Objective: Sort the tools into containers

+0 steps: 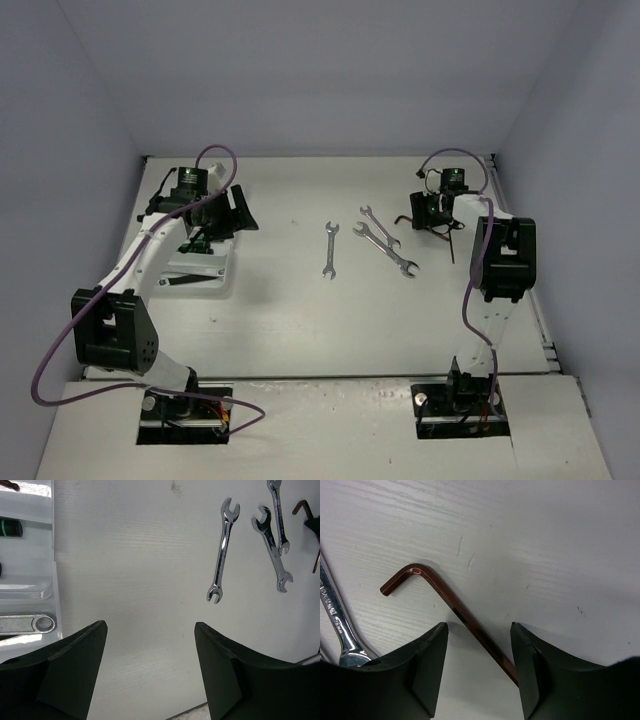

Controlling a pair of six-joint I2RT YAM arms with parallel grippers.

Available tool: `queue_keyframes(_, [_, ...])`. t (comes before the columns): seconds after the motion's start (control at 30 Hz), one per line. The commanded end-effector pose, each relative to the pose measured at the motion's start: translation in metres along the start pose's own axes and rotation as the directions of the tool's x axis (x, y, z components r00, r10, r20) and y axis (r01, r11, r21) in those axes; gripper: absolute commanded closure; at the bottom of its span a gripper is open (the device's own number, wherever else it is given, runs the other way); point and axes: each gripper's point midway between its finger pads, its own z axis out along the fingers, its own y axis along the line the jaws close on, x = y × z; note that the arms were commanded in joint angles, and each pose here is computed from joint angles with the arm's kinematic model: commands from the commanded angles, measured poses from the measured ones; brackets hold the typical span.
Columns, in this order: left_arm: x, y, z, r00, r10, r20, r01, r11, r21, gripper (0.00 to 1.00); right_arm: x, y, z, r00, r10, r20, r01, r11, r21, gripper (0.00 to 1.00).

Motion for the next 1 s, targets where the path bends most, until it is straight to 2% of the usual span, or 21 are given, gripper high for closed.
queue_keyframes(0.0, [-0.012, -0.018, -0.015, 0.997, 0.052, 0.065, -0.055, 0.997, 0.047, 0.32, 0.021, 0.009, -0.003, 0.998, 0.01, -0.056, -0.01, 1.0, -0.001, 0.54])
queue_keyframes(0.17, [-0.008, -0.021, -0.008, 0.998, 0.042, 0.044, -0.044, 0.998, 0.049, 0.32, 0.029, 0.004, -0.011, 0.996, 0.012, -0.084, -0.004, 0.995, 0.099, 0.75])
queue_keyframes(0.2, [-0.007, -0.023, -0.007, 0.998, 0.045, 0.04, -0.047, 0.997, 0.054, 0.32, 0.032, 0.012, -0.01, 0.996, -0.002, -0.095, 0.012, 0.995, 0.104, 0.82])
queue_keyframes(0.33, [-0.007, -0.037, -0.004, 0.997, 0.066, 0.035, -0.069, 0.995, 0.076, 0.32, 0.03, 0.031, -0.011, 0.996, -0.018, -0.09, 0.025, 0.996, 0.086, 0.99])
queue_keyframes(0.43, [-0.007, -0.048, -0.003, 0.997, 0.069, 0.033, -0.072, 0.992, 0.104, 0.32, 0.02, 0.044, -0.014, 0.997, -0.04, -0.063, 0.044, 0.997, 0.063, 1.0])
queue_keyframes(0.77, [-0.02, -0.115, 0.0, 0.998, 0.038, 0.055, -0.053, 0.95, 0.306, 0.32, -0.057, 0.073, -0.074, 0.977, -0.059, 0.204, 0.049, 0.997, 0.056, 1.0])
queue_keyframes(0.97, [-0.032, -0.154, 0.002, 0.997, 0.005, 0.083, -0.041, 0.899, 0.437, 0.32, -0.07, 0.108, -0.106, 0.955, -0.097, 0.28, 0.099, 0.995, 0.007, 1.0])
